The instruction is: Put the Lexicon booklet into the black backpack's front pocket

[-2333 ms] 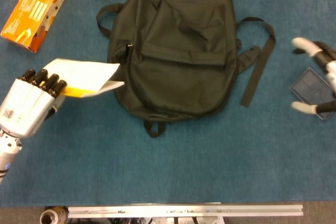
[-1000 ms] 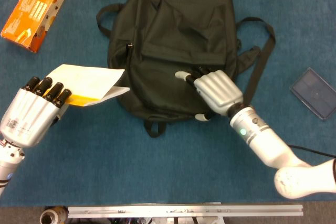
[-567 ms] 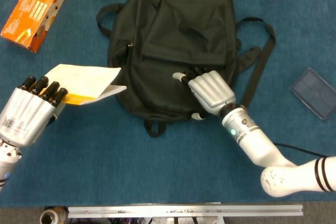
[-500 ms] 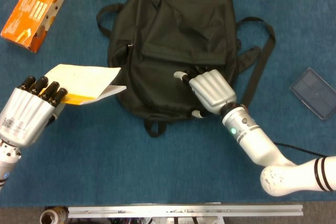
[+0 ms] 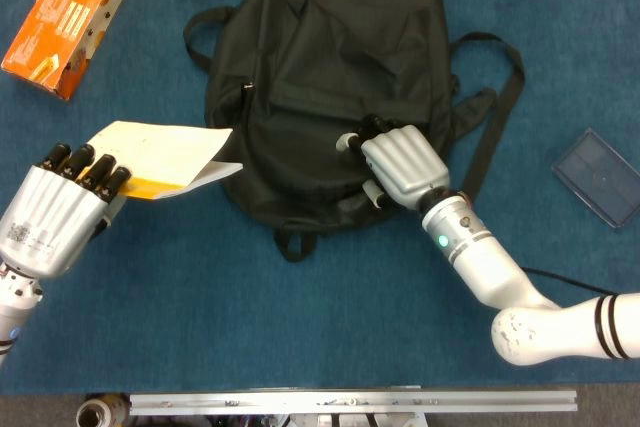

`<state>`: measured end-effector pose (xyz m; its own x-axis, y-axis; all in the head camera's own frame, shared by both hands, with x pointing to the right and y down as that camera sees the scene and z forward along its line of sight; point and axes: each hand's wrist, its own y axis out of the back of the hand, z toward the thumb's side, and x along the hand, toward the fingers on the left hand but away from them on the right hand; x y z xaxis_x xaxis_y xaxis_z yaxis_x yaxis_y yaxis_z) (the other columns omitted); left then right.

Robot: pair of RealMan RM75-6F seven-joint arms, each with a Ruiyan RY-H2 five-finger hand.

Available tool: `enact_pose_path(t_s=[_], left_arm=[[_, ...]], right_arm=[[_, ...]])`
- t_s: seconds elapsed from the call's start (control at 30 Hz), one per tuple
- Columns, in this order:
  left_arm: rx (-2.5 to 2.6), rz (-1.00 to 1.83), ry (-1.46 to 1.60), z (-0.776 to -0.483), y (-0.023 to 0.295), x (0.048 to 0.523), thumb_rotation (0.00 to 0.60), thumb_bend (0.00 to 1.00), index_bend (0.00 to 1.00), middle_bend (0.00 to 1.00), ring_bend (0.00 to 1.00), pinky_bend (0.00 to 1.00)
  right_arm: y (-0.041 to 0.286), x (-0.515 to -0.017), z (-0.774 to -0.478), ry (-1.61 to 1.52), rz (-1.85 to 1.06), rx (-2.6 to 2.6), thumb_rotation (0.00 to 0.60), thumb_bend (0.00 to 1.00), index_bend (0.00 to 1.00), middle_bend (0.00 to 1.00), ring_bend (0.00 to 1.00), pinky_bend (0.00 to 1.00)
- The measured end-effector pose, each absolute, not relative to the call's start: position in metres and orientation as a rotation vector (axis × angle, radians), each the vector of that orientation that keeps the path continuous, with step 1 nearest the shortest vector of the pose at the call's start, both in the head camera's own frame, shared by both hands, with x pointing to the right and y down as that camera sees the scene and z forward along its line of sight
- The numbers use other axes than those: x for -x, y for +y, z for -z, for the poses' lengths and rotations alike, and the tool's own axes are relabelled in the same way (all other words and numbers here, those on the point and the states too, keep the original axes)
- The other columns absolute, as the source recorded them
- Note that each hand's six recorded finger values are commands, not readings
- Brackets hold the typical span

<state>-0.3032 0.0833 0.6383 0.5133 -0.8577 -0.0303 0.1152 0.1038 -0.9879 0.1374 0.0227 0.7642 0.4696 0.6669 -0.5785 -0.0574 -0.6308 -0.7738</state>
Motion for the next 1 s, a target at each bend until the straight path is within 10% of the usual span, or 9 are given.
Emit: enact_pose_path(t_s=[0.3,1.0], left_arm=[[1.267,0.823,0.74,-0.638,0.081,0.304,0.6,0.37,0.68,0.61,0.5,0.59],[1.399,0.626,0.692,-0.637,0.064,0.259,0.6,0.37,0.68,0.61,0.5,0.58]], right_arm=[[0.003,-0.137,-0.758,-0.622,-1.19,1.9,0.6,0.79,0.66,0.58,0.53,0.69],[-0.069,-0.111,-0.708,-1.134,-1.072,1.956,0.6,0.85,0.71,0.62,0.63,0.78]])
